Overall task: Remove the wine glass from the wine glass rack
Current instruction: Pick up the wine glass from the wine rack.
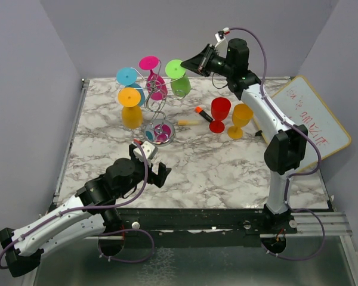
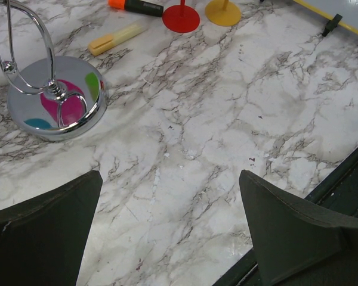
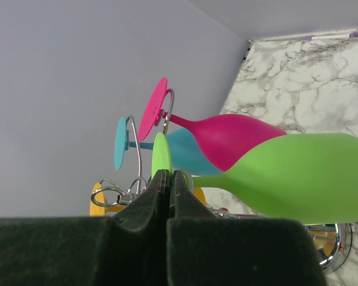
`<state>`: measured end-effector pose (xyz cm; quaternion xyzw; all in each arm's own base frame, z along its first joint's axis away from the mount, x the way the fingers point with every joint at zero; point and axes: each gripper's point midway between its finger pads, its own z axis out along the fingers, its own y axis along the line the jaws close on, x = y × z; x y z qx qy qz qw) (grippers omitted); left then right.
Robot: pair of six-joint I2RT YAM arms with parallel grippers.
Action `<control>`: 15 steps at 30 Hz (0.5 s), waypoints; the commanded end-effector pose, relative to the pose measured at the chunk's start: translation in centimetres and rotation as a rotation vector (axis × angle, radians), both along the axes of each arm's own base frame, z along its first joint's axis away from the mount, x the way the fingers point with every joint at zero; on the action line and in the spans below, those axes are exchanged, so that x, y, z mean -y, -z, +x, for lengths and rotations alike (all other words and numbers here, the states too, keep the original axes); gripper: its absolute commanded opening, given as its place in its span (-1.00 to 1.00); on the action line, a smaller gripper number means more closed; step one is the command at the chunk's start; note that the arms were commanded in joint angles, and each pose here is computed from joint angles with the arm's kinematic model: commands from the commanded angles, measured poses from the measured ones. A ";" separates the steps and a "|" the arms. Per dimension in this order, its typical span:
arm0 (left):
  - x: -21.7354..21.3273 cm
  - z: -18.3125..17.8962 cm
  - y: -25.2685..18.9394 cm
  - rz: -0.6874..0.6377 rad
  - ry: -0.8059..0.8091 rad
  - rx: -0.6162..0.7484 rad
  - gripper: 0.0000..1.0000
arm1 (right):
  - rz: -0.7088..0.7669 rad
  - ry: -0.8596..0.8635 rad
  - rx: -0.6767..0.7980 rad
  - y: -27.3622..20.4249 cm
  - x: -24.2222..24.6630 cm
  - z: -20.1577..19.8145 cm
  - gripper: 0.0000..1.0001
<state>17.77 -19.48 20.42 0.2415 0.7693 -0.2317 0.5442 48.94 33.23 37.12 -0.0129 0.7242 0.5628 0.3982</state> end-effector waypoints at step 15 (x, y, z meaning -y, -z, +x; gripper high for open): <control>0.3 0.1 -1.1 -0.027 0.009 0.007 0.98 | 0.147 0.021 -0.102 -4.5 2.0 -1.9 -0.99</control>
